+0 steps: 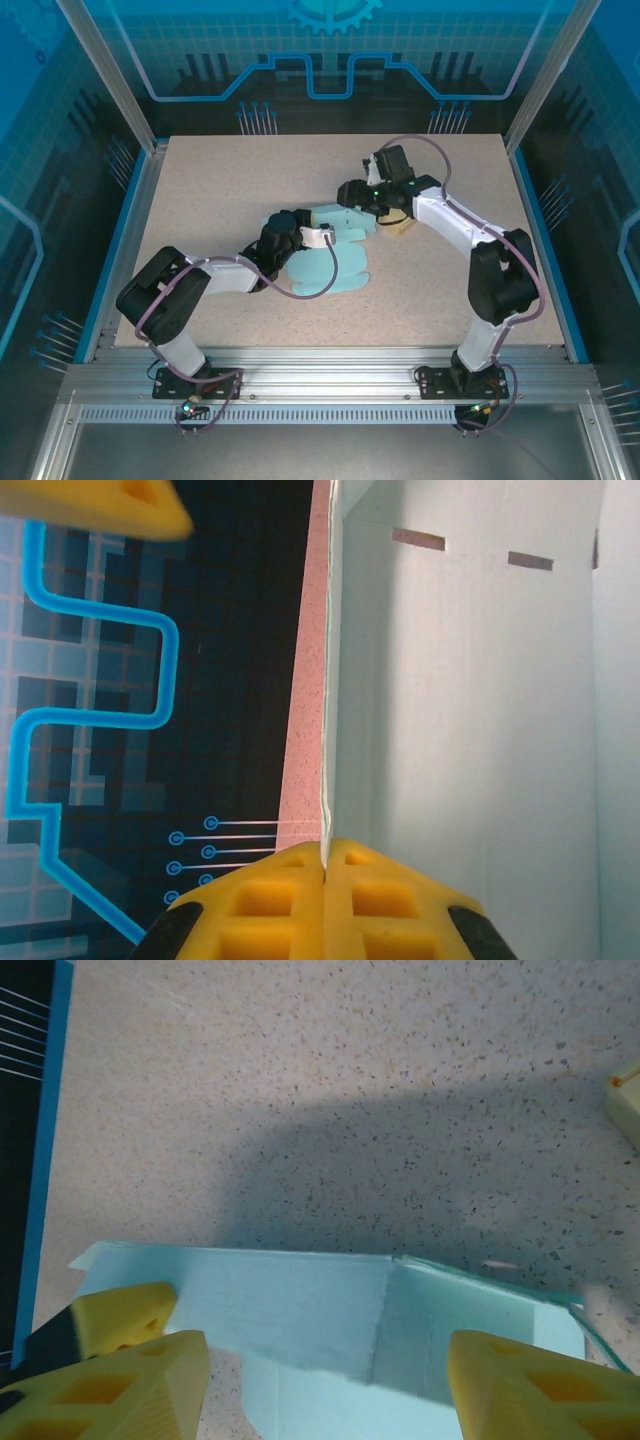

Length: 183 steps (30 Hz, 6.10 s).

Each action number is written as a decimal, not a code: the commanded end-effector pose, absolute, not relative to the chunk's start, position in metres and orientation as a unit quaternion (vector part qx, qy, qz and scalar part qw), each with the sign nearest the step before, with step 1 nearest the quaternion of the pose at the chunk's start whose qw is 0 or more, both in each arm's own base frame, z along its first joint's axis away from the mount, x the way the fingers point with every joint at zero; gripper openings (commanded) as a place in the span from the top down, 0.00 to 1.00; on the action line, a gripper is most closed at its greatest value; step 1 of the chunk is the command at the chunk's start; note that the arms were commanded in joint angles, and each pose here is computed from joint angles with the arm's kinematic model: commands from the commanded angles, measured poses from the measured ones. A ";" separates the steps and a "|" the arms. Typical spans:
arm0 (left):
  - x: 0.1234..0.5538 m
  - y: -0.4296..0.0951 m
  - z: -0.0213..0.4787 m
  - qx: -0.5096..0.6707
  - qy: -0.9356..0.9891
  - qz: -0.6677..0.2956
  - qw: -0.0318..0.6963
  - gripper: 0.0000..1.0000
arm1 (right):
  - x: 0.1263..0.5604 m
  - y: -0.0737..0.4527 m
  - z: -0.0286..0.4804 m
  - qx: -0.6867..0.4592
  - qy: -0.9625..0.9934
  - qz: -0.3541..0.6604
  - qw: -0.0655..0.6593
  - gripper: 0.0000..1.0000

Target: Fold the paper box

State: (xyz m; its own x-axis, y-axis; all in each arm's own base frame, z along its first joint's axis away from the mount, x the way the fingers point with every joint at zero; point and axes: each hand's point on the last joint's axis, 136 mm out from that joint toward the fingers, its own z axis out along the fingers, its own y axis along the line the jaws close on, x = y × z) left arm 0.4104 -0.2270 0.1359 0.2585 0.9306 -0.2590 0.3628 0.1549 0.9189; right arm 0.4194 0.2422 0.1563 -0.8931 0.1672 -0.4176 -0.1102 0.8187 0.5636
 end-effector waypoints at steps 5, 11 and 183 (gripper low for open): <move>0.411 -0.230 0.133 0.589 0.544 0.274 0.532 1.00 | 0.414 0.270 0.142 0.014 0.928 0.319 0.190 0.36; 0.409 -0.234 0.133 0.587 0.545 0.263 0.538 1.00 | 0.415 0.289 0.134 0.013 0.915 0.360 0.179 0.52; 0.396 -0.257 0.104 0.656 0.455 0.278 0.535 1.00 | 0.382 0.207 0.105 -0.092 0.839 0.450 0.292 0.58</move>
